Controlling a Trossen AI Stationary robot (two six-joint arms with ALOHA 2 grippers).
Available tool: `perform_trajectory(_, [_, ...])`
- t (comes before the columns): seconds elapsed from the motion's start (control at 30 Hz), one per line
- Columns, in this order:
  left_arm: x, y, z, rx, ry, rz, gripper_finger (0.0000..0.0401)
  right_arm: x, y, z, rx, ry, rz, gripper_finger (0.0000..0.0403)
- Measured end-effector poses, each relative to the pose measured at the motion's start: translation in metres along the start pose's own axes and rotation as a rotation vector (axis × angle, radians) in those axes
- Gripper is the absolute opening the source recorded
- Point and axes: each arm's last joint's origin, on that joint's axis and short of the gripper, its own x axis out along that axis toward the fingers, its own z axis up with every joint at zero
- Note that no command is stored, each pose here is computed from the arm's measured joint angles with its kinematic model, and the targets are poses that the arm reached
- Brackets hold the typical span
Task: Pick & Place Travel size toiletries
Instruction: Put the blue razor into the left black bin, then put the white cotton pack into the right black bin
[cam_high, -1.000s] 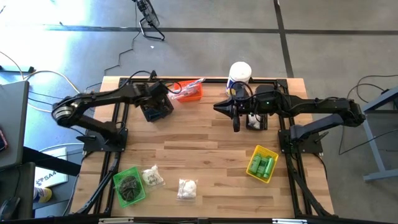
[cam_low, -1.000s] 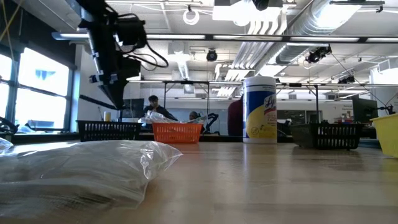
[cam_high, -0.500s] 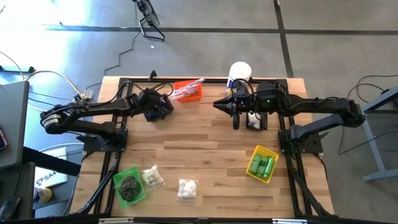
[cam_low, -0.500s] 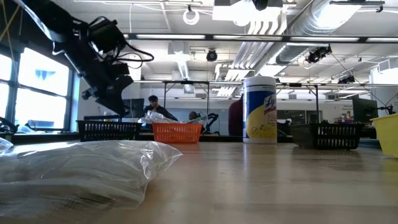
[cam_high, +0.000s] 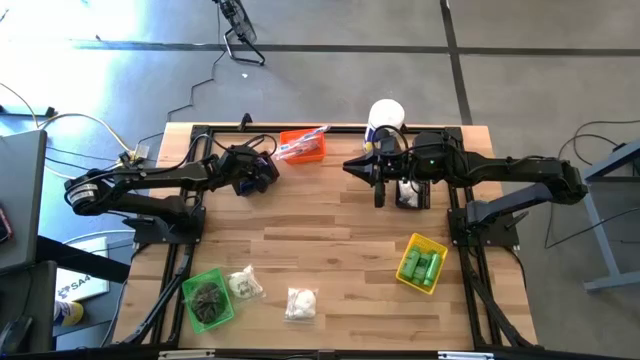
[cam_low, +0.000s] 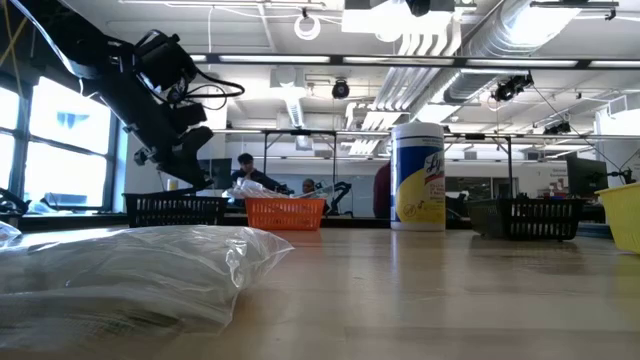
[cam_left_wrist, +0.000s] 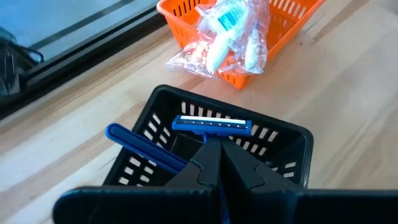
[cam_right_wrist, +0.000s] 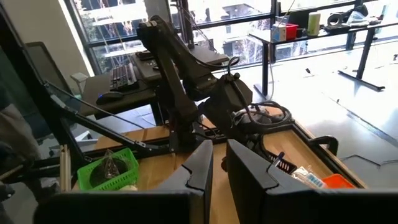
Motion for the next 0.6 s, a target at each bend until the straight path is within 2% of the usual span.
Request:
perform_trajectory(0.13, [0.0005, -0.0001, -0.0003, 0.061, 0.002, 0.001, 0.0, 0.0, -0.0005, 0.0002, 0.0, -0.004, -0.019, 0.0038])
perform_trajectory(0.23, [0.0013, -0.0001, -0.0013, 0.053, 0.011, 0.003, 0.0011, 0.0, -0.0005, 0.0002, 0.0, -0.004, -0.018, 0.0038])
perform_trajectory(0.5, [0.0013, 0.0005, -0.0007, 0.037, 0.001, 0.023, 0.009, -0.0001, 0.0001, 0.0042, -0.002, -0.046, -0.011, 0.0038])
perform_trajectory(0.6, [0.0012, -0.0003, 0.0008, 0.032, -0.015, 0.018, 0.0109, -0.0002, 0.0004, 0.0059, -0.028, -0.063, -0.01, 0.0038])
